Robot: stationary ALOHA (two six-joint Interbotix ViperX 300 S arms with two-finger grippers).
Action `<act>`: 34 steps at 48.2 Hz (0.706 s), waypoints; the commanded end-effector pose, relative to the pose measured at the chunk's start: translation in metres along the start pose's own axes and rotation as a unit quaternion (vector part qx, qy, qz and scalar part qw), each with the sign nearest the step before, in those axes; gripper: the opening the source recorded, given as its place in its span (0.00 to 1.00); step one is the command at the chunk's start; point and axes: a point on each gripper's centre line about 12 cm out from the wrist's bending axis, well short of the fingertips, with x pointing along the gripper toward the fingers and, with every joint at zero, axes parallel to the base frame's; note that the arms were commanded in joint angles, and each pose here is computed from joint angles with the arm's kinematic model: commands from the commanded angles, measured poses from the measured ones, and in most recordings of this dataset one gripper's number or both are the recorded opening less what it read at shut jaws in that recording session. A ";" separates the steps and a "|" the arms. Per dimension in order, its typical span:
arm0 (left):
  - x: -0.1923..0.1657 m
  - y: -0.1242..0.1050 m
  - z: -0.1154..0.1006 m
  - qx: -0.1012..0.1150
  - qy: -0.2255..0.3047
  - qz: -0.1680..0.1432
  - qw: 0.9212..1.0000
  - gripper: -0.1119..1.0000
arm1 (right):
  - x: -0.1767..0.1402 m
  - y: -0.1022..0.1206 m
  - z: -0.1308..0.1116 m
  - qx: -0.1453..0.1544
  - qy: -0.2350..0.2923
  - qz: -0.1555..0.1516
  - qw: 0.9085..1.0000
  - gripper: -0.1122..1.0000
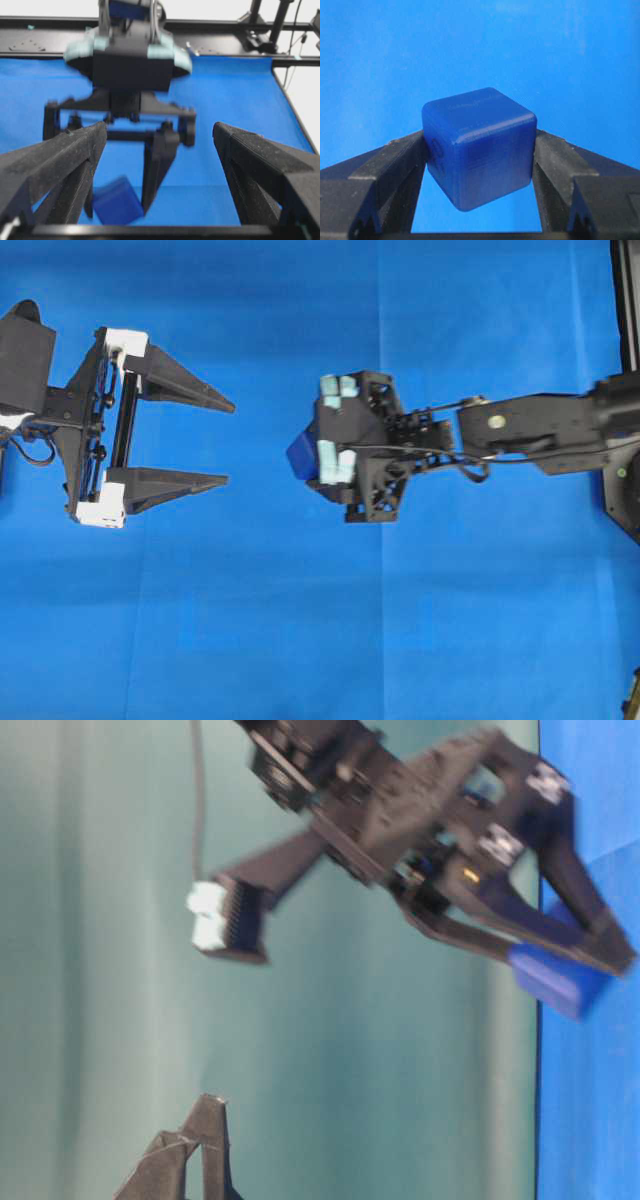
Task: Handover the blue block to the right arm after grasping it with the left arm, then place it in the designated position.
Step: 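Move the held cube left toward table center and lower it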
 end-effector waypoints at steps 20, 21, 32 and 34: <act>0.001 -0.002 0.012 0.000 -0.015 -0.003 1.000 0.93 | 0.030 0.002 0.004 0.004 -0.021 0.015 1.000 0.52; 0.001 -0.002 0.012 0.000 -0.014 -0.003 1.000 0.93 | 0.031 0.002 0.003 0.004 -0.021 0.015 1.000 0.52; 0.001 -0.002 0.010 0.001 -0.006 -0.002 1.000 0.93 | 0.044 0.001 -0.005 0.009 -0.018 0.019 1.000 0.52; 0.001 -0.002 0.010 0.001 -0.005 -0.002 1.000 0.93 | 0.045 0.001 -0.006 0.012 -0.020 0.021 1.000 0.52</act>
